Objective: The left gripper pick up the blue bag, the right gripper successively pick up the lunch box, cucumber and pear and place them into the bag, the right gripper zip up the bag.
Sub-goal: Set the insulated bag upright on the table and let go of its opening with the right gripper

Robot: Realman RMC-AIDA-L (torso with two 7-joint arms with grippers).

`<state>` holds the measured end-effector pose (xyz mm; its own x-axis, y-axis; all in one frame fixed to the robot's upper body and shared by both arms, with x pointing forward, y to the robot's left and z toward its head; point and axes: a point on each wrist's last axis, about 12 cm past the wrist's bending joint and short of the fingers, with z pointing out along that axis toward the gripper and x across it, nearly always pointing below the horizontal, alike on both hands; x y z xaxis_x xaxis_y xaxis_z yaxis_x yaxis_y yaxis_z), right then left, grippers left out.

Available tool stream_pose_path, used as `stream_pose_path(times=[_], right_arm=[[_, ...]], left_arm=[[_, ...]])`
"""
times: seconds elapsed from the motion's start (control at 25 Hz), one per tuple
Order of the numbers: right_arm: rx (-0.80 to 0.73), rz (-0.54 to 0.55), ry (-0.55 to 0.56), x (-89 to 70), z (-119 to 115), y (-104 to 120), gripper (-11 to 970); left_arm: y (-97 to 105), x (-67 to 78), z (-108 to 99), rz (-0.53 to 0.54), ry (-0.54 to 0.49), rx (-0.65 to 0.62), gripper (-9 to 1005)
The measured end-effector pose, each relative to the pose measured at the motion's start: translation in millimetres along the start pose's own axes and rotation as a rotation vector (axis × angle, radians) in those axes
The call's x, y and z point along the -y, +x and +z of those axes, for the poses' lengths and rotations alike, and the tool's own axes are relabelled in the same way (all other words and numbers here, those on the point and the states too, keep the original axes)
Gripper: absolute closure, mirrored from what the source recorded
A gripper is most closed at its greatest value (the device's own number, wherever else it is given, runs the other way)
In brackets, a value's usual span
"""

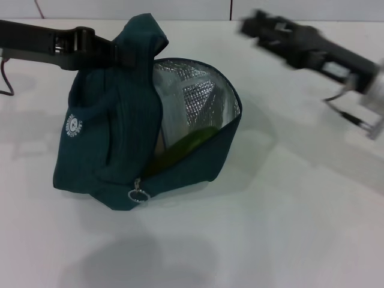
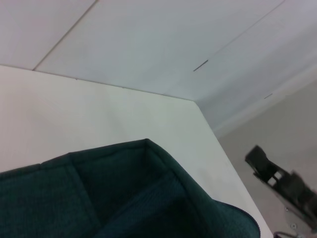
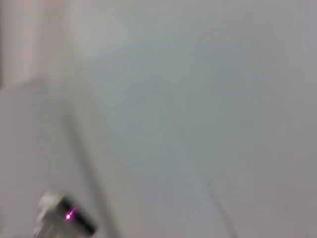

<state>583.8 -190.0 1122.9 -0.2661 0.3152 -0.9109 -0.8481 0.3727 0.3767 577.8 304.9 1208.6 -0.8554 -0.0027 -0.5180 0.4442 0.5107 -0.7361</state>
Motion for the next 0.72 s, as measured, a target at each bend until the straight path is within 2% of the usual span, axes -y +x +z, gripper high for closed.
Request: stream_pose_path(times=[0.16, 0.36, 0.52, 0.72], right_arm=[[0.042, 0.247, 0.111, 10.1, -40.4, 6.6, 420], [-0.013, 0.557, 0.148, 11.6, -63.7, 22.9, 419], [-0.083, 0.723, 0.148, 8.0, -60.5, 38.5, 419], [-0.164, 0.785, 0.142, 3.0, -45.3, 51.8, 418]], left_arm=[[-0.8, 0.4, 0.0, 0.002, 0.0, 0.0, 952], [-1.4, 0.8, 0.5, 0.003, 0.002, -0.001, 952], [-1.8, 1.6, 2.3, 0.005, 0.007, -0.002, 953], [-2.6, 3.2, 4.9, 0.011, 0.01, -0.008, 953]])
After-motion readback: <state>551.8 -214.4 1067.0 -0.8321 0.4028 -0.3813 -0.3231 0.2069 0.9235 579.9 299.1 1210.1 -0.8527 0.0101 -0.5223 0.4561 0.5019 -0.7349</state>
